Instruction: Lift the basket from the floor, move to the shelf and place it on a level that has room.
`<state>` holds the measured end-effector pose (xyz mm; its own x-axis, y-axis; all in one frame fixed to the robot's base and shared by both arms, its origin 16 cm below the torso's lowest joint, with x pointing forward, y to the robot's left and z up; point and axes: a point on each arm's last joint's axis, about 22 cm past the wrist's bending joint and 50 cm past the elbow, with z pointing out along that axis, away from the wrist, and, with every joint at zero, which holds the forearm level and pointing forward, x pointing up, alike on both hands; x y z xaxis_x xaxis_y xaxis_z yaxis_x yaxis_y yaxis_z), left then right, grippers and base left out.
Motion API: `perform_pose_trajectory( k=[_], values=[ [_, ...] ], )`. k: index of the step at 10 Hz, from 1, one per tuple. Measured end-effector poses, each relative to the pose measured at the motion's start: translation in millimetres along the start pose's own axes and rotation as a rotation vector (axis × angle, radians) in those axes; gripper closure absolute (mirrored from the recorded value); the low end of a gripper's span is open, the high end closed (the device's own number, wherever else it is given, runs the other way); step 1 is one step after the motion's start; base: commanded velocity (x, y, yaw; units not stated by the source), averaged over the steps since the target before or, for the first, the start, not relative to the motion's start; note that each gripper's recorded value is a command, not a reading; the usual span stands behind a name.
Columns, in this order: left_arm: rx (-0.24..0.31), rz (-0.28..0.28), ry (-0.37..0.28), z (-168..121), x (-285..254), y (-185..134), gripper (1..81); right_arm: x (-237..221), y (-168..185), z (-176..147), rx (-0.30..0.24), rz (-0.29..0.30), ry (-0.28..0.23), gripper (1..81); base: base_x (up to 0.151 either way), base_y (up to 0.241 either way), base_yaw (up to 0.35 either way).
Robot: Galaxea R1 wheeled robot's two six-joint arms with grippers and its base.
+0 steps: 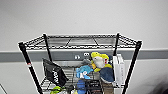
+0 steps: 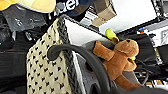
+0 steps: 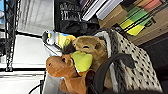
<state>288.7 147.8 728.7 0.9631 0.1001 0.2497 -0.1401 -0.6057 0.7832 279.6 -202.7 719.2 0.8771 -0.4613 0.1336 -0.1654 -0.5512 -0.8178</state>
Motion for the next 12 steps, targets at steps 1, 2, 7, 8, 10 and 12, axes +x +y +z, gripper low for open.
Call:
perform_pose_trajectory(
  k=[1, 2, 7, 8, 10, 12],
  values=[
    [0.001, 0.005, 0.005, 0, 3, 0, 81.1, 5, -3, 1, 0.006, -0.004, 0.011, 81.1, 0.000, 0.000, 0.000],
    [0.001, 0.006, 0.005, -1, 1, 0, 81.1, 1, -1, 0, 0.004, -0.003, 0.007, 81.1, 0.000, 0.000, 0.000],
    [-0.030, 0.015, -0.009, -20, -6, 19, 81.1, -6, -17, -8, 0.031, -0.003, -0.012, 81.1, 0.000, 0.000, 0.000],
    [-0.046, 0.028, -0.004, -28, -1, 29, 81.1, -6, -27, -15, 0.048, -0.007, -0.016, 81.1, 0.000, 0.000, 0.000],
    [-0.077, 0.050, -0.003, -41, 4, 50, 81.1, -5, -55, -32, 0.092, -0.021, -0.023, 81.1, 0.000, 0.000, 0.000],
    [-0.105, 0.079, 0.005, -50, 13, 70, 81.1, 1, -78, -48, 0.126, -0.040, -0.022, 81.1, 0.000, 0.000, 0.000]
  ],
)
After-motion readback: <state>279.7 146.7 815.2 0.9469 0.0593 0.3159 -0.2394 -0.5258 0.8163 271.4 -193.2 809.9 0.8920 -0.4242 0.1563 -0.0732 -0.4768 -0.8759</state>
